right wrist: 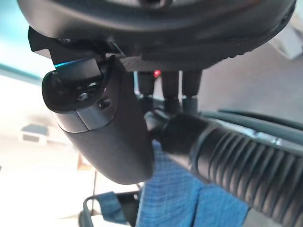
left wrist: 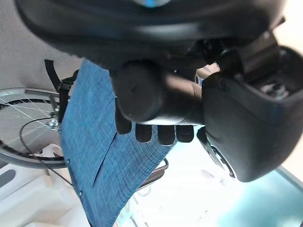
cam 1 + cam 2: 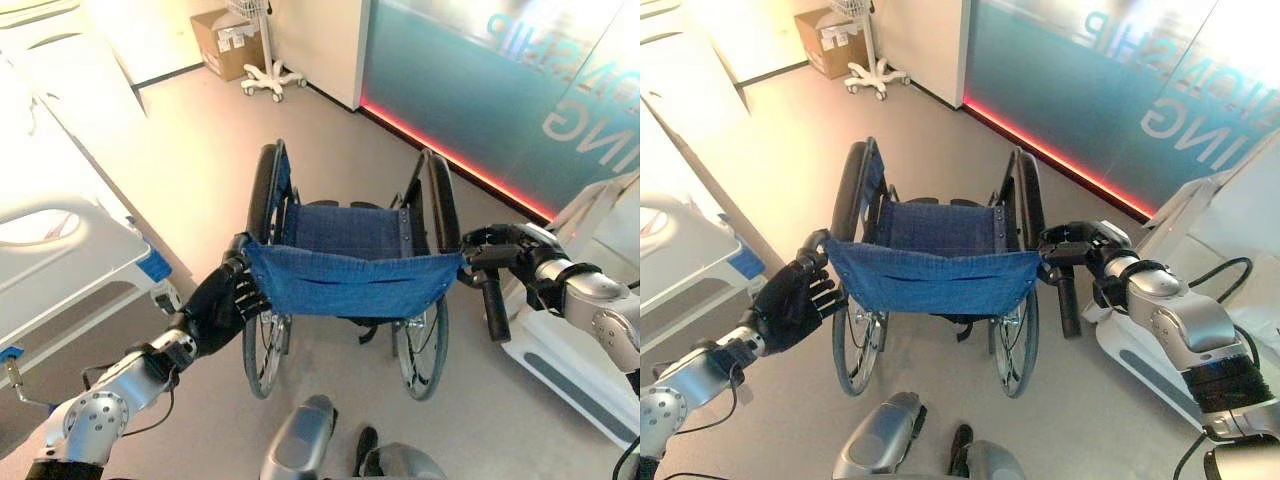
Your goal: Push the wheelchair next to the bed
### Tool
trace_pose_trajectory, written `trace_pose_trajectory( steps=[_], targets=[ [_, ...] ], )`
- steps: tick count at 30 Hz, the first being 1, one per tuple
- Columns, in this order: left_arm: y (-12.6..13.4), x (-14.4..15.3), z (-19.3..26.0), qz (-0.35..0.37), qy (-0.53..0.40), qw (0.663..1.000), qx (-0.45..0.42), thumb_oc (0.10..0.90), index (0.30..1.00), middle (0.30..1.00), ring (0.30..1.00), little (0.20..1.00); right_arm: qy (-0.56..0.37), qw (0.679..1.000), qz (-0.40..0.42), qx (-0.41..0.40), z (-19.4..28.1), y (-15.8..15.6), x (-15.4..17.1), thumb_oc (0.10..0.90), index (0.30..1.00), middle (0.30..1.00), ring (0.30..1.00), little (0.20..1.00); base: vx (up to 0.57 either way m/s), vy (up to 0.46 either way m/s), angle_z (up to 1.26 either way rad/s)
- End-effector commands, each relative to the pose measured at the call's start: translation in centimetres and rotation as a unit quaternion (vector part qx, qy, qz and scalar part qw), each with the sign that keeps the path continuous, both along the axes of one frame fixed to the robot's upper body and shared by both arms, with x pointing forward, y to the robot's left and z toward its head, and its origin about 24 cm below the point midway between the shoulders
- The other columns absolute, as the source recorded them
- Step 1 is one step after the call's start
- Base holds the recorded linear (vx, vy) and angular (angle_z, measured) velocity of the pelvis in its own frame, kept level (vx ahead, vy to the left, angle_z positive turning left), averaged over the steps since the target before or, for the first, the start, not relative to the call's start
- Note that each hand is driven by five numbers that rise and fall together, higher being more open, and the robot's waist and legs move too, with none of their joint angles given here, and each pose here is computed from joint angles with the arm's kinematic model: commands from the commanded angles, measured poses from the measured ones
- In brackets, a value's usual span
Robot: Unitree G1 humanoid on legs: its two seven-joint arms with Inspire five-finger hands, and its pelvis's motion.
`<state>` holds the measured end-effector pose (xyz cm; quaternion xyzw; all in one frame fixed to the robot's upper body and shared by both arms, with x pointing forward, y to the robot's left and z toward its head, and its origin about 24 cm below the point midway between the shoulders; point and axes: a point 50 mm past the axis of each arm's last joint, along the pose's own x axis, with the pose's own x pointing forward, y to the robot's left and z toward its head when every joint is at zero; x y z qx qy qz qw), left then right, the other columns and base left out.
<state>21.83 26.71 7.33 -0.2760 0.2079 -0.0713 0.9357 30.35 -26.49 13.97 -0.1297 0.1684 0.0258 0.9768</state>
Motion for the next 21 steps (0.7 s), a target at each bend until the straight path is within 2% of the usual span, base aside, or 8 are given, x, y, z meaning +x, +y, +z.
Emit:
trace_pose_trajectory(
  steps=[1, 7, 10, 14, 21],
  targets=[
    [-0.3, 2.4, 10.3, -0.002, -0.271, 0.962, -0.030, 0.400, 0.300, 0.300, 0.300, 0.300, -0.111, 0.979, 0.164, 0.054, 5.5, 7.0, 1.4, 0.400, 0.300, 0.300, 0.300, 0.300, 0.42, -0.067, 0.06],
    [-1.6, 3.1, 10.1, -0.025, -0.286, 0.958, -0.023, 0.400, 0.300, 0.300, 0.300, 0.300, -0.097, 0.979, 0.171, 0.049, 3.0, 7.3, 1.5, 0.400, 0.300, 0.300, 0.300, 0.300, 0.47, -0.040, -0.01],
    [-1.4, 3.3, 10.5, -0.020, -0.290, 0.957, -0.019, 0.400, 0.300, 0.300, 0.300, 0.300, -0.093, 0.978, 0.180, 0.057, 2.5, 7.2, 1.7, 0.400, 0.300, 0.300, 0.300, 0.300, 0.40, -0.032, 0.08],
    [-0.1, 3.3, 11.3, 0.000, -0.290, 0.957, 0.006, 0.400, 0.300, 0.300, 0.300, 0.300, -0.096, 0.974, 0.197, 0.064, 2.3, 7.2, 1.7, 0.400, 0.300, 0.300, 0.300, 0.300, 0.44, -0.037, -0.24],
    [1.4, 3.0, 12.3, -0.005, -0.305, 0.952, 0.008, 0.400, 0.300, 0.300, 0.300, 0.300, -0.113, 0.973, 0.192, 0.060, 3.2, 6.6, 0.8, 0.400, 0.300, 0.300, 0.300, 0.300, 0.29, -0.088, 0.14]
  ],
)
